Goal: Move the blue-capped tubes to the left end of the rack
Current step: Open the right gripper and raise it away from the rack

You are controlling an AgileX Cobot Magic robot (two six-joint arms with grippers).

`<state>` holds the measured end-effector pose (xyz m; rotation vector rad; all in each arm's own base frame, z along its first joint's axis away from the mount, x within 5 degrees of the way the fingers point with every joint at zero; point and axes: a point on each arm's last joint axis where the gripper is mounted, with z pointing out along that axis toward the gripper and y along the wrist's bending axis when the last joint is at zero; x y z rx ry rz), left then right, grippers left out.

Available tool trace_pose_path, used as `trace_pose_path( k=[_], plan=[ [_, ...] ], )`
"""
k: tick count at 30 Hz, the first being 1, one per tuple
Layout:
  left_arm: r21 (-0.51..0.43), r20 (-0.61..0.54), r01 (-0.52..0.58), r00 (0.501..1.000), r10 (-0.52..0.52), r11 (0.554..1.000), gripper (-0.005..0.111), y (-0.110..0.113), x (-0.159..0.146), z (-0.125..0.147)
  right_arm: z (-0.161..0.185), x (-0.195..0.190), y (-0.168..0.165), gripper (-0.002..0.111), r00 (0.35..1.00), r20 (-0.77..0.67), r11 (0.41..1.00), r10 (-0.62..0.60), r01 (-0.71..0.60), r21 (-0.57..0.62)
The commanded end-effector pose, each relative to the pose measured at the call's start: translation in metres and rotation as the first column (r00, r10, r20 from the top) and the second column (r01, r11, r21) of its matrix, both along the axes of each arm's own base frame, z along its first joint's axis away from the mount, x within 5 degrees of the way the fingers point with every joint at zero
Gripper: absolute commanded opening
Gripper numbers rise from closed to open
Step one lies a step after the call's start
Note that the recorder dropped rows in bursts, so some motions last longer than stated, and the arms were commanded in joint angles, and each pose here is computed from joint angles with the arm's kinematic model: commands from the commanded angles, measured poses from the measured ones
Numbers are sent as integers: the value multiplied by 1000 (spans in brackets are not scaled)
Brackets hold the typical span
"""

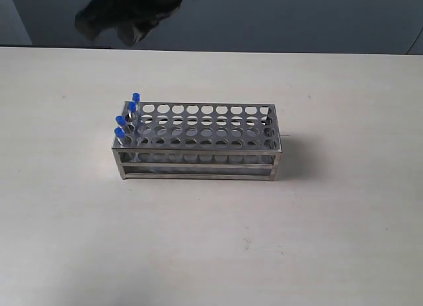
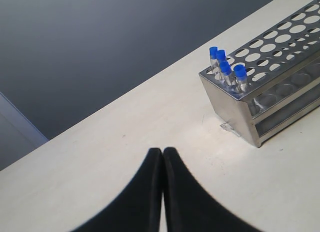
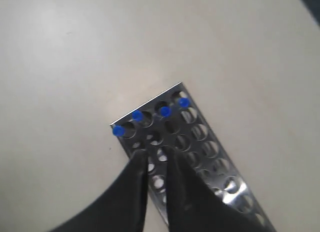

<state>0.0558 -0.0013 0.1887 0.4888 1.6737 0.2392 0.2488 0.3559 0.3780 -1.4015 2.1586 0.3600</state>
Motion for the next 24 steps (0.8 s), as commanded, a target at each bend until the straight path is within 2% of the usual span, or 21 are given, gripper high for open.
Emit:
trace_pose_path(
  k=[1, 6, 10, 16, 21, 24],
  plan=[
    [-8, 5, 6, 1000, -6, 1000, 1, -1, 0, 2, 59, -17, -38, -1, 990, 117, 994, -72, 62, 92],
    [-8, 5, 6, 1000, -6, 1000, 1, -1, 0, 2, 109, -46, -85, -1, 973, 188, 976, -136, 99, 194],
    [-8, 5, 6, 1000, -6, 1000, 1, -1, 0, 2, 117, -65, -120, -1, 960, 206, 970, -187, 148, 193],
    [-8, 5, 6, 1000, -6, 1000, 1, -1, 0, 2, 89, -86, -162, -1, 945, 190, 963, -265, 248, 106],
    [-8, 5, 6, 1000, -6, 1000, 1, -1, 0, 2, 62, -105, -185, -1, 916, 31, 912, -399, 393, 119],
    [-8, 5, 6, 1000, -6, 1000, 1, -1, 0, 2, 64, -111, -197, -1, 909, 61, 907, -411, 401, 129]
  ],
)
